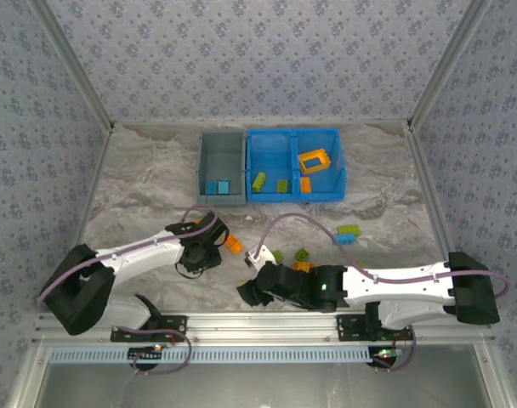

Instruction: Sort the legos into containers by color

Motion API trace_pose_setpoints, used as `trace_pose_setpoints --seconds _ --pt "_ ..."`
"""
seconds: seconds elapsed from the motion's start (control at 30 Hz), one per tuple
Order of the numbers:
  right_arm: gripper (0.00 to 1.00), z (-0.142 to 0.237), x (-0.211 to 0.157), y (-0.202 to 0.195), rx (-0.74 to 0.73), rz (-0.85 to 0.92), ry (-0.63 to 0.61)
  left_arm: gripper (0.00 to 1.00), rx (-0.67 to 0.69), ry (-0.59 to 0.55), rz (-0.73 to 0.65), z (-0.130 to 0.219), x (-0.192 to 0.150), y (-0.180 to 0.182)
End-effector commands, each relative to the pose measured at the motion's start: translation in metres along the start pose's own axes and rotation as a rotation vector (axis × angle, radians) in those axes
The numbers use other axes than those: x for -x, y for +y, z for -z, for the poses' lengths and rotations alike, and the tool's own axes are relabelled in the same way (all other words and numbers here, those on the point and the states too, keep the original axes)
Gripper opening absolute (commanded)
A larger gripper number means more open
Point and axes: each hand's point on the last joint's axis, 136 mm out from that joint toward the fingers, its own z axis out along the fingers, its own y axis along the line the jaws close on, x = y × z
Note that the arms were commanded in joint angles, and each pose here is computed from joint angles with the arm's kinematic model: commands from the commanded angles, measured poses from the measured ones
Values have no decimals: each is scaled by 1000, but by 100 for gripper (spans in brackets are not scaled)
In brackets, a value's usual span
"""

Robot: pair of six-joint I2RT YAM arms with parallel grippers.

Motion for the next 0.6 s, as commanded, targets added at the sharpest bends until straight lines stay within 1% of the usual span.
trace_pose_setpoints --seconds 0.0,0.1,0.13,0.2,0.3,0.37,0.4,0.47,0.57 --pt "64 15 26 -13 -74 -38 -96 25 -58 -97 -36 49 23 -16" --pt "64 33 53 -35 -197 -65 -212 26 -131 -150 -60 82 51 -39" --pt "64 39 64 -42 -233 -77 -265 26 -153 -146 -64 87 61 -47" --pt "65 46 84 -47 -248 -77 -347 26 -197 -135 -76 91 81 -66" --pt "66 52 110 -58 -276 -94 -437 26 -261 -126 -94 90 112 -97" --pt "67 52 123 -66 -297 -110 -469 26 -269 -116 -109 84 131 -112" --pt "67 53 128 -71 -307 -123 -483 26 -305 -128 -112 83 146 -127" --pt "68 53 136 -80 -318 -151 -496 26 -316 -111 -107 72 165 -139" --pt "68 54 140 -89 -324 -185 -498 25 -325 -83 -78 52 188 -147"
